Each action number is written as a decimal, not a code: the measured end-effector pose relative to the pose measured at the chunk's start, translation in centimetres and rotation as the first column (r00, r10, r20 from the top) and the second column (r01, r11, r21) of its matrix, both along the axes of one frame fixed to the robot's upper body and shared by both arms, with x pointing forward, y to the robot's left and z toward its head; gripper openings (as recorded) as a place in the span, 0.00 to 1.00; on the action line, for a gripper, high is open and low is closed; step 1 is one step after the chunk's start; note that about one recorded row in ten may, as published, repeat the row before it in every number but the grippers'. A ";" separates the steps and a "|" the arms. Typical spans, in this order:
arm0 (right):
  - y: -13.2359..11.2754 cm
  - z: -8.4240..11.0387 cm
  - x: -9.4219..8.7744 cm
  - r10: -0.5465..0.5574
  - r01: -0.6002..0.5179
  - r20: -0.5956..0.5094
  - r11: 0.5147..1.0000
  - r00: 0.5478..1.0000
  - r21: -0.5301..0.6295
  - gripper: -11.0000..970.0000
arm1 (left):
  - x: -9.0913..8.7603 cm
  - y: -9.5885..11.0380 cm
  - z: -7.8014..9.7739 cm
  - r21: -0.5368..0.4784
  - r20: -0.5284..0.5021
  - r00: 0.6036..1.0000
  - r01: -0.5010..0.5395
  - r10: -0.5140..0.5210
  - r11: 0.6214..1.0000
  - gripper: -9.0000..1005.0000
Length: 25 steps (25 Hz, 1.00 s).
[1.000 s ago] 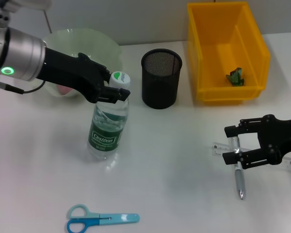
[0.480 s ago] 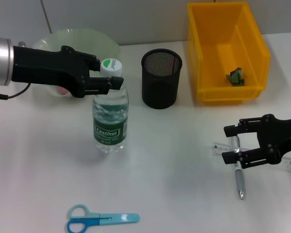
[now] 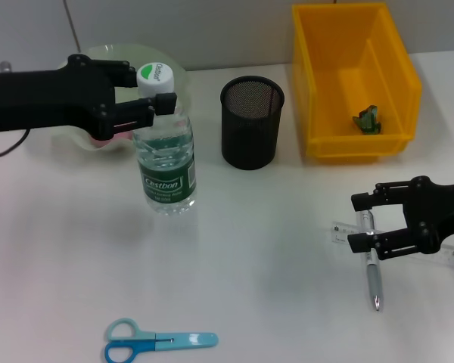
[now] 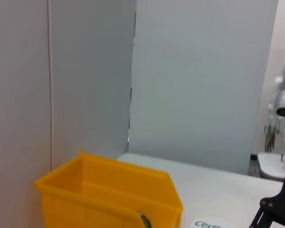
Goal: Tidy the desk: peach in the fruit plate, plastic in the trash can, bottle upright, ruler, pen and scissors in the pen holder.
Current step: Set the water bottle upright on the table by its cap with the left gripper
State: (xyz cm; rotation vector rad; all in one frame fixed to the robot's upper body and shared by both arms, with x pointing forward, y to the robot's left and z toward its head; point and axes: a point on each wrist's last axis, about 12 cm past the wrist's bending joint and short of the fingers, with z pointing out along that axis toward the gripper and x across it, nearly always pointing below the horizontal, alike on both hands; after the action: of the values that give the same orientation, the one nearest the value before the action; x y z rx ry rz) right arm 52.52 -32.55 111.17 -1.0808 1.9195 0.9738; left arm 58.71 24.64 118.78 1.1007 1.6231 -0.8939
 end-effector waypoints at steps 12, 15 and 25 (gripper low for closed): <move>0.0 0.0 0.0 -0.001 0.001 -0.001 1.000 1.000 0.001 0.82 | -1.7 1.7 -3.4 -0.062 0.044 0.998 -0.031 0.034 0.998 0.44; 0.1 -0.1 0.0 -0.004 0.004 0.000 1.000 1.000 0.000 0.82 | -1.9 2.0 -4.1 -0.057 0.052 0.997 -0.055 0.057 0.997 0.44; 0.2 -0.1 0.1 -0.006 0.006 0.001 1.000 1.000 0.001 0.82 | -2.8 3.7 -5.9 -0.090 0.070 0.983 -0.163 0.170 0.982 0.44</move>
State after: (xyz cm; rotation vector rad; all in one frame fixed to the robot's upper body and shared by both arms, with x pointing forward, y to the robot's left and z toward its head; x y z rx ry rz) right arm 52.62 -32.35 111.02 -1.0743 1.9204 0.9709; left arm 55.91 28.32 112.83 0.9158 1.5745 -0.7924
